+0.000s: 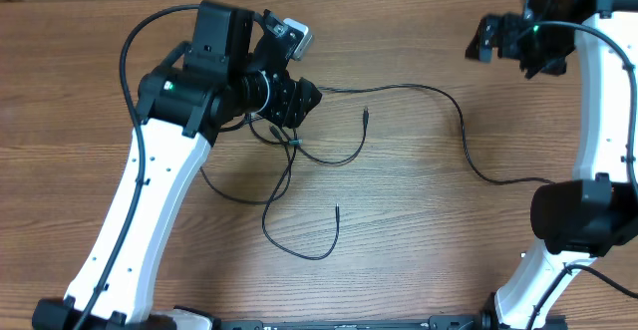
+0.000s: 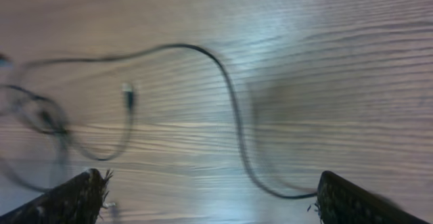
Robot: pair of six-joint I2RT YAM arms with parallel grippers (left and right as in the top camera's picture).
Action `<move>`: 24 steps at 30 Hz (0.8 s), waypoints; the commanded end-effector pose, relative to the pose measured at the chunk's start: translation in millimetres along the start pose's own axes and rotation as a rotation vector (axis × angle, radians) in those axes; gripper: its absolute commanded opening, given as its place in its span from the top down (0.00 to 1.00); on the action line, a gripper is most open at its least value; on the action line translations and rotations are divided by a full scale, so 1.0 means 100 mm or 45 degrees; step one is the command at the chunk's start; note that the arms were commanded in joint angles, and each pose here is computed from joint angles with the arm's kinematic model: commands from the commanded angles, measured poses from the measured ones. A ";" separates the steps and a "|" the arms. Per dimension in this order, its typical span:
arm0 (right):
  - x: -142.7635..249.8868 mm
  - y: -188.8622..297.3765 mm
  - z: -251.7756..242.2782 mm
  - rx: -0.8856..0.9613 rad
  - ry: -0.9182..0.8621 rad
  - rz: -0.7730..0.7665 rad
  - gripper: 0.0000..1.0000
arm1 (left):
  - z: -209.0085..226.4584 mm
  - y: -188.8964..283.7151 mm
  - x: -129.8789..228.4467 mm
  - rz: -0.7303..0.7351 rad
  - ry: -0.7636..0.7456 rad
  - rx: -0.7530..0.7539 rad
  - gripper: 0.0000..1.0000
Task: Untangle cables
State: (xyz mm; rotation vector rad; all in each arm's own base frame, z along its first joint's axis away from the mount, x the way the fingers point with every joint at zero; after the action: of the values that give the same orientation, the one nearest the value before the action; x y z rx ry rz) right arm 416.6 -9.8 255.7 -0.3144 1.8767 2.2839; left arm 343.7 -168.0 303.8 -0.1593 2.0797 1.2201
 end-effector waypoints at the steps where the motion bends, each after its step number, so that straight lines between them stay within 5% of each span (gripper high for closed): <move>1: 0.16 -0.32 -0.14 0.074 0.165 0.113 0.02 | -0.19 0.23 -0.06 -0.079 -0.017 0.038 0.32; 11: 0.58 -1.26 -0.09 -0.077 0.290 0.255 0.03 | -0.23 0.34 -0.07 -0.112 -0.031 0.031 0.30; 15: 0.65 -1.43 -0.01 -0.111 0.310 0.259 0.36 | -0.23 0.34 -0.07 -0.113 -0.032 0.032 0.30; 19: 0.75 -1.57 0.04 -0.121 0.327 0.284 0.55 | -0.23 0.34 -0.07 -0.114 -0.031 0.032 0.30; 23: 0.82 -1.64 0.07 -0.129 0.327 0.299 0.56 | -0.23 0.34 -0.07 -0.114 -0.031 0.032 0.31; 24: 0.82 -1.65 0.06 -0.127 0.322 0.298 0.71 | -0.23 0.34 -0.07 -0.113 -0.032 0.032 0.31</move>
State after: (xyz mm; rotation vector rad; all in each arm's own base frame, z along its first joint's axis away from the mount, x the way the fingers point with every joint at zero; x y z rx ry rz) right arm 380.8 25.3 76.7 -0.4119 2.0340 2.6077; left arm 325.5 -168.4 331.9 -0.2101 2.0486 1.1619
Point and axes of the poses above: each gripper's point midway between its finger pads, its own y axis back along the fingers, its own z axis along the line the jaws close on, x = y × z, the point moved 3 cm from there along y, back along the fingers, and after that the axes turned 6 degrees about y, right-handed, at the moved point
